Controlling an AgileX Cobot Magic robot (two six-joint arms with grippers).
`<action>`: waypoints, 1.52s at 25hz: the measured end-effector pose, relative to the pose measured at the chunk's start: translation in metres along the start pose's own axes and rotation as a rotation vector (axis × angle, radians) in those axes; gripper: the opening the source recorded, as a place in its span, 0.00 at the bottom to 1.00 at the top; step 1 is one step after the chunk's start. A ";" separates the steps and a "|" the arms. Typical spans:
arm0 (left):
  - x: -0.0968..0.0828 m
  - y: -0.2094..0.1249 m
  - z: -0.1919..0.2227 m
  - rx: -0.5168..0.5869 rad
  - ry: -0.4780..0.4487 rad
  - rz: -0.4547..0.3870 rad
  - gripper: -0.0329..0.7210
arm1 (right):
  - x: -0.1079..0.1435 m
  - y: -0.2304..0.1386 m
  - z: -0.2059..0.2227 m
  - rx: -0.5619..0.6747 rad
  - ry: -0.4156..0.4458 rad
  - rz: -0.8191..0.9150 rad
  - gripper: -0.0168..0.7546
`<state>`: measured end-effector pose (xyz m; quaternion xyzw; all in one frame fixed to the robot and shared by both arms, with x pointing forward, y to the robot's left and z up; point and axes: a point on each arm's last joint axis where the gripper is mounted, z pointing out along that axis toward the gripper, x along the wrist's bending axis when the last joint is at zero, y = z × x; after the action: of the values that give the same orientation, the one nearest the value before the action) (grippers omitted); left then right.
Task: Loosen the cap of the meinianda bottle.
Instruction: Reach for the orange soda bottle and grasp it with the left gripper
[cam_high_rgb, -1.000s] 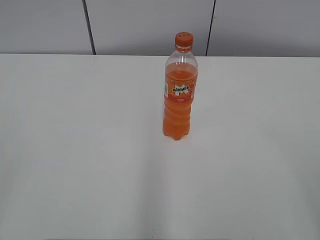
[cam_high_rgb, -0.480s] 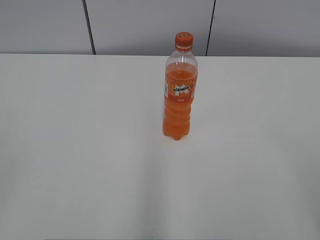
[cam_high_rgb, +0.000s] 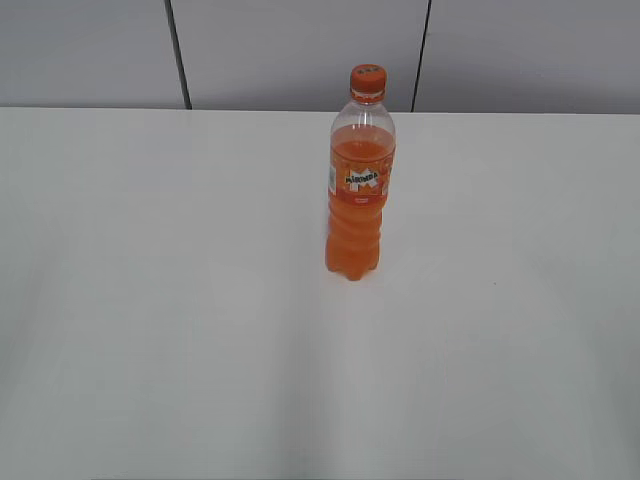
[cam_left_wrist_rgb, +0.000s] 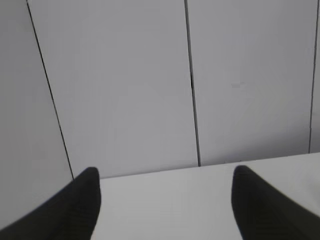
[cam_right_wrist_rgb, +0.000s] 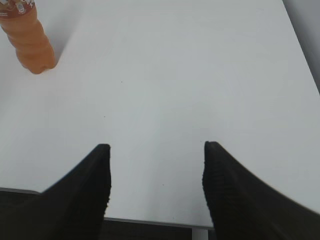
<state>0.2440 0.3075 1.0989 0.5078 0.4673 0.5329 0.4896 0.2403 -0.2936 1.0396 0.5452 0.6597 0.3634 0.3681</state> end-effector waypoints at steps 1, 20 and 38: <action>-0.001 -0.001 0.003 -0.028 -0.003 0.002 0.71 | 0.000 0.000 0.000 0.000 0.000 0.000 0.59; -0.013 -0.031 0.066 -0.015 -0.057 0.030 0.71 | 0.000 0.000 0.000 0.000 0.000 0.000 0.59; -0.023 -0.046 0.130 0.054 -0.113 0.037 0.71 | 0.000 0.000 0.000 0.000 0.000 0.000 0.59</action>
<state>0.3758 0.2886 1.0577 0.5584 0.4437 0.4998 0.4914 0.2403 -0.2936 1.0396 0.5452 0.6597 0.3634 0.3681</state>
